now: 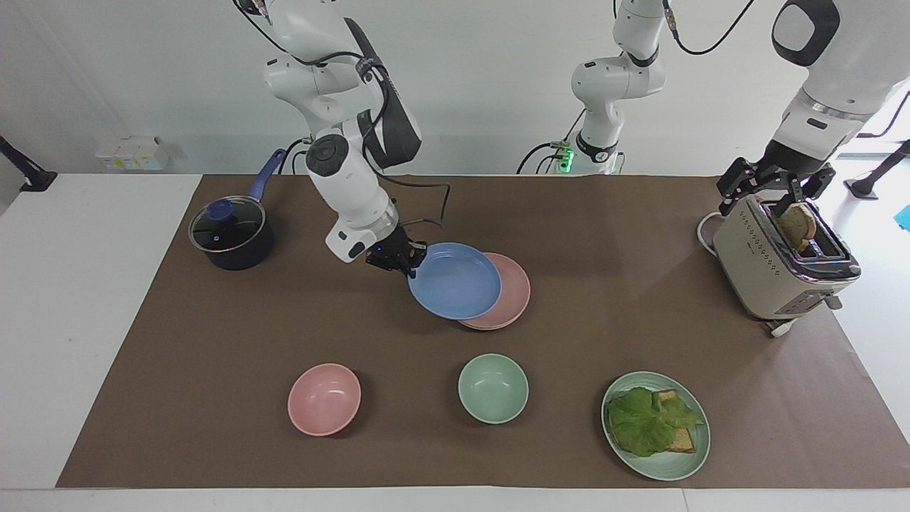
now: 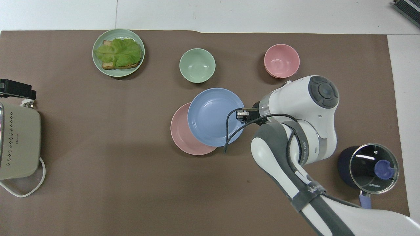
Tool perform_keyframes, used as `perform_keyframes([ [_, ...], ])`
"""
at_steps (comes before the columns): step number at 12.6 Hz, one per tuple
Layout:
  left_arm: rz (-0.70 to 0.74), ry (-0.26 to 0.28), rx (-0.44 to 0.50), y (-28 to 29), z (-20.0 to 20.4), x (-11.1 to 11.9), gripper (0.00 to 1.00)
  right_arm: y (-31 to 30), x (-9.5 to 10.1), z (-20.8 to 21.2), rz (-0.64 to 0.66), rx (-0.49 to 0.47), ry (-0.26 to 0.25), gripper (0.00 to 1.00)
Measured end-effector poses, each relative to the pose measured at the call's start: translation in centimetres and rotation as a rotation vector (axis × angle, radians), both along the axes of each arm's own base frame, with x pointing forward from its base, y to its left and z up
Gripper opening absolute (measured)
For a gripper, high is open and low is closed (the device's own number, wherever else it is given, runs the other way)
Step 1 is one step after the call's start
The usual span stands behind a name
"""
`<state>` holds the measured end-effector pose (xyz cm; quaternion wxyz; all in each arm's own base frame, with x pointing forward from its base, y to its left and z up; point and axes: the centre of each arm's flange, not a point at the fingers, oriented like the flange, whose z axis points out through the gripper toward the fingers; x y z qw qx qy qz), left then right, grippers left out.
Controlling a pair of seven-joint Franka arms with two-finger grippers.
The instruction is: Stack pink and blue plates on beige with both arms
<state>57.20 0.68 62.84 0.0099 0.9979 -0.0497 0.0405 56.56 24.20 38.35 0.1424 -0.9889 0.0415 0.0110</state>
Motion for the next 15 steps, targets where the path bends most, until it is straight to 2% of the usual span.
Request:
perform_keyframes([
  [3,0.0,0.0,0.0,0.0,0.0,0.0,1.0,3.5,-0.7,-2.7,-0.022,0.01,0.013,0.05],
  [6,0.0,0.0,0.0,0.0,0.0,0.0,1.0,4.1,-0.8,-4.1,-0.032,0.021,0.029,0.05],
  [9,0.0,0.0,0.0,0.0,0.0,0.0,1.0,4.3,-0.5,-4.9,-0.038,0.023,0.014,0.06],
  [10,0.0,0.0,0.0,0.0,0.0,0.0,1.0,4.4,-0.5,-5.2,-0.039,0.022,0.013,0.14],
  [12,0.0,0.0,0.0,0.0,0.0,0.0,1.0,4.5,-0.4,-5.3,-0.037,0.021,0.005,0.37],
  [13,0.0,0.0,0.0,0.0,0.0,0.0,1.0,4.5,-0.3,-5.2,-0.012,-0.004,-0.014,0.48],
  [15,0.0,0.0,0.0,0.0,0.0,0.0,1.0,3.6,0.7,-4.3,0.067,-0.109,-0.091,0.74],
])
